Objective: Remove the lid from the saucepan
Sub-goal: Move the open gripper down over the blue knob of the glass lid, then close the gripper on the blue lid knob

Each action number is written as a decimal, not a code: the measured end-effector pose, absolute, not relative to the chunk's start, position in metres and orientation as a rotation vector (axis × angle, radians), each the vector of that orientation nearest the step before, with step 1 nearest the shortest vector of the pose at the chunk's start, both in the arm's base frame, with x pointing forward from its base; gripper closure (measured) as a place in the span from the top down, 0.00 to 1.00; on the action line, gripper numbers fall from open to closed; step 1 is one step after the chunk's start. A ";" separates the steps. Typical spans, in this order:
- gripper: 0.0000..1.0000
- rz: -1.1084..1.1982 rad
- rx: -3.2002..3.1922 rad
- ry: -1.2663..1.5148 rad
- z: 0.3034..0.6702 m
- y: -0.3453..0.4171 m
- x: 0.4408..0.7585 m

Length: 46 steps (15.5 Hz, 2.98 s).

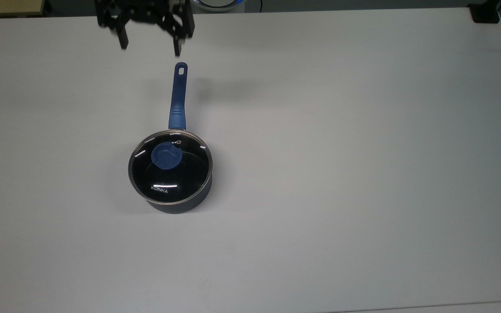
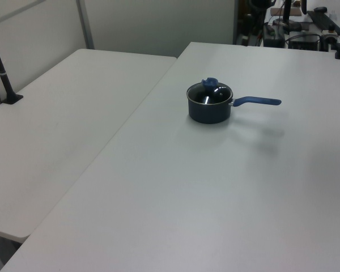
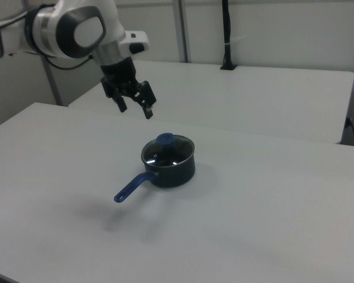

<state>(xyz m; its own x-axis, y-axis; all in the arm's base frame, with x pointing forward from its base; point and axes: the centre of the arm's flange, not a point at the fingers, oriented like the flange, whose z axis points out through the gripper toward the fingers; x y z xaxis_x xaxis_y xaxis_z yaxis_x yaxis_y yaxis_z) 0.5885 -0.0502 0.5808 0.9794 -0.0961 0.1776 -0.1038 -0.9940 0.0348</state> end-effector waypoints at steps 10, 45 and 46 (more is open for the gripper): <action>1.00 0.495 3.034 -0.595 0.478 -0.049 0.664; 0.67 0.536 2.978 -0.748 0.421 -0.029 0.689; 0.67 0.536 2.979 -0.745 0.421 -0.029 0.689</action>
<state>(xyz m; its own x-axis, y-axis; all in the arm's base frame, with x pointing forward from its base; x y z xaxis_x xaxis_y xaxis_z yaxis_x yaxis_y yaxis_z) 0.6890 -0.0295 0.4214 0.8267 -0.4525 0.3343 -0.4610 -0.8855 -0.0586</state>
